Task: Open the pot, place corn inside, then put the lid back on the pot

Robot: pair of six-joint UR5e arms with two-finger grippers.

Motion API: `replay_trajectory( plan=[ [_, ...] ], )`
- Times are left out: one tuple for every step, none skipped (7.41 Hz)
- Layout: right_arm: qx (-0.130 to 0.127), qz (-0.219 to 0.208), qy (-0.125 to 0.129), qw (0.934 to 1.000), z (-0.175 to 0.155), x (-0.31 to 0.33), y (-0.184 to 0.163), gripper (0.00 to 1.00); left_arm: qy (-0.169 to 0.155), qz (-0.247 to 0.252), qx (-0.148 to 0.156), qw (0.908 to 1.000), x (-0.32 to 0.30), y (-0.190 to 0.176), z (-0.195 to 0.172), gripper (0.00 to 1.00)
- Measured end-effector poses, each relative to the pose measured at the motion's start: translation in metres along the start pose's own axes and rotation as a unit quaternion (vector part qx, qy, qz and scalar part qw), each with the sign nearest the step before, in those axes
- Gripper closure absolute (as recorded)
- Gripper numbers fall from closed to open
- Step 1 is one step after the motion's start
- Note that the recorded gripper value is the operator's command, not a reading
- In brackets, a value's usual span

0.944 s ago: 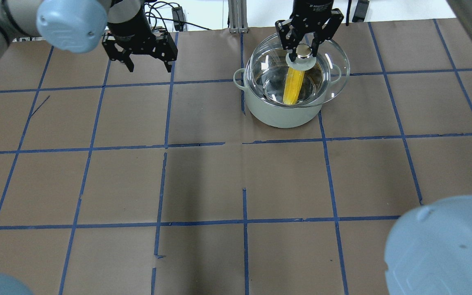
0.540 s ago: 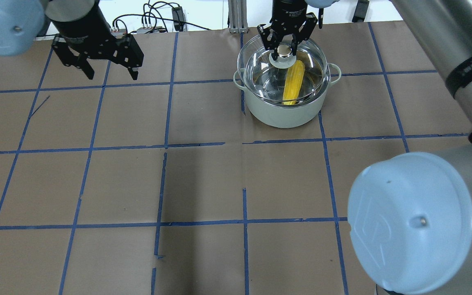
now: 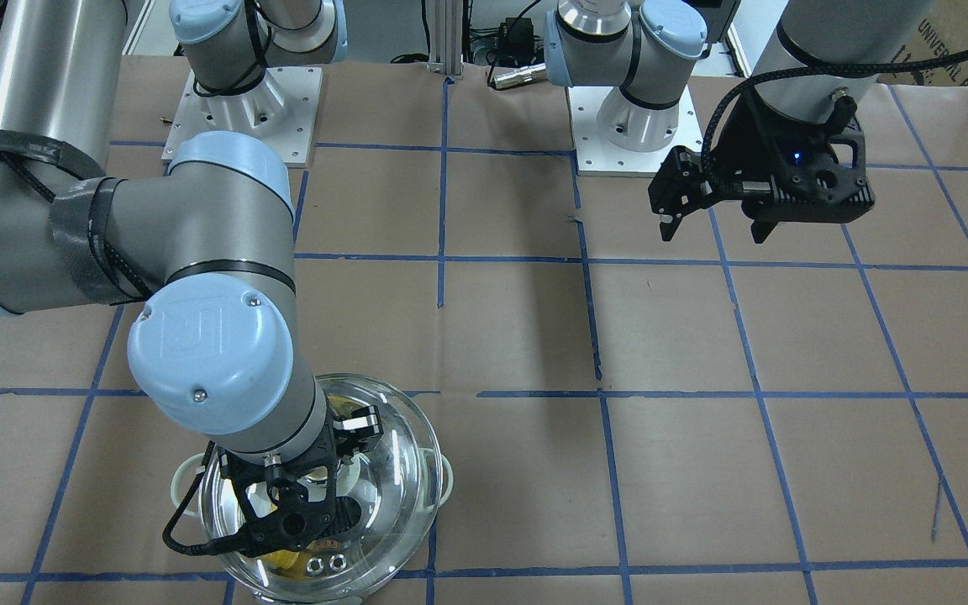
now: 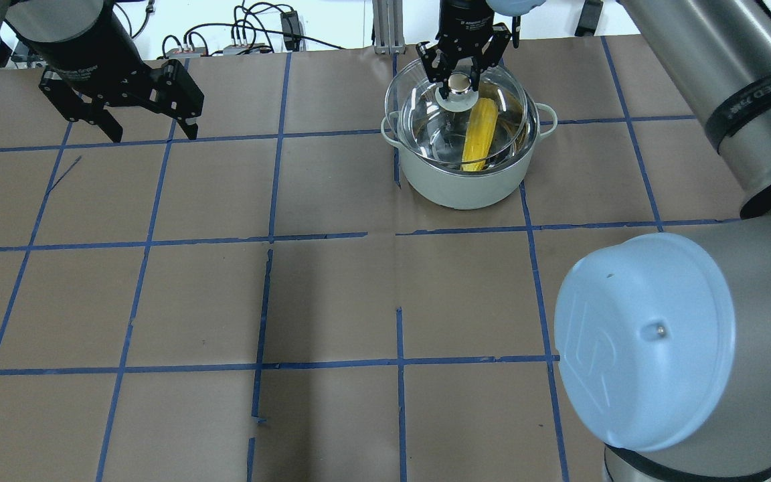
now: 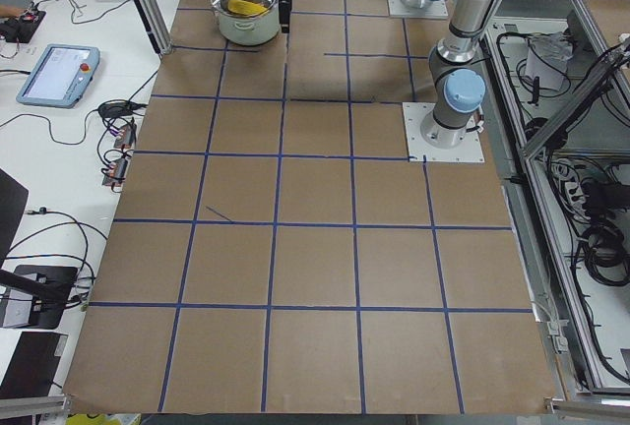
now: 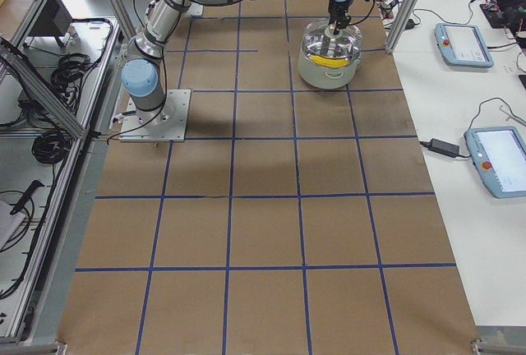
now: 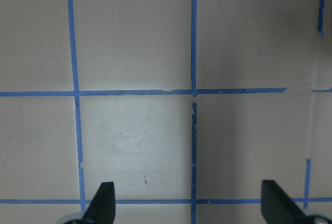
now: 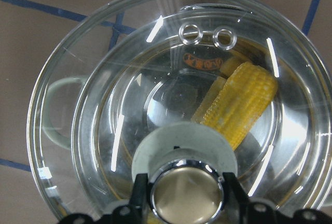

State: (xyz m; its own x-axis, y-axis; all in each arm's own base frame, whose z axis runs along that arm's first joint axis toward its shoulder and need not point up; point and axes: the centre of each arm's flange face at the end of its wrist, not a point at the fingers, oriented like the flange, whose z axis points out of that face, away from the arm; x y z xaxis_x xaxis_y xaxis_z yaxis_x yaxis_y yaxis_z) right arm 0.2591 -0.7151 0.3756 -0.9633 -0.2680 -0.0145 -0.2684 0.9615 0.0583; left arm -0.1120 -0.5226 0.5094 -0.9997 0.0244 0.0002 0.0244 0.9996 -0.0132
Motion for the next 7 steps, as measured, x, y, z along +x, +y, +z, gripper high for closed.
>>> replay_trajectory(
  plan=[
    [-0.004, 0.001, -0.001, 1.0, 0.0025, 0.0042, 0.0006, 0.66, 0.002, 0.015, 0.004, 0.9999, 0.0031, 0.0016, -0.0039, 0.0],
    [-0.006, 0.002, -0.001, 1.0, 0.0036, 0.0068, 0.0013, 0.67, 0.001, 0.026, 0.009, 0.9996, 0.0036, 0.004, -0.0096, 0.0],
    [-0.008, 0.004, -0.002, 1.0, 0.0041, 0.0088, 0.0027, 0.67, 0.0, 0.029, 0.011, 0.9995, 0.0035, 0.0054, -0.0127, 0.0],
    [-0.01, 0.004, -0.002, 0.9999, 0.0054, 0.0102, 0.0043, 0.67, -0.001, 0.028, 0.011, 0.9995, 0.0038, 0.0054, -0.0127, 0.0],
    [-0.012, 0.005, -0.002, 0.9999, 0.0081, 0.0114, 0.0052, 0.67, 0.0, 0.027, 0.01, 0.9996, 0.0042, 0.0048, -0.0117, 0.0],
    [-0.012, 0.005, -0.003, 0.9999, 0.0096, 0.0118, 0.0058, 0.67, 0.002, 0.027, 0.009, 0.9996, 0.0045, 0.0038, -0.0104, 0.0],
    [-0.013, 0.005, -0.002, 0.9999, 0.0101, 0.0122, 0.006, 0.67, 0.002, 0.027, 0.008, 0.9996, 0.0047, 0.0031, -0.0092, 0.0]
  ],
)
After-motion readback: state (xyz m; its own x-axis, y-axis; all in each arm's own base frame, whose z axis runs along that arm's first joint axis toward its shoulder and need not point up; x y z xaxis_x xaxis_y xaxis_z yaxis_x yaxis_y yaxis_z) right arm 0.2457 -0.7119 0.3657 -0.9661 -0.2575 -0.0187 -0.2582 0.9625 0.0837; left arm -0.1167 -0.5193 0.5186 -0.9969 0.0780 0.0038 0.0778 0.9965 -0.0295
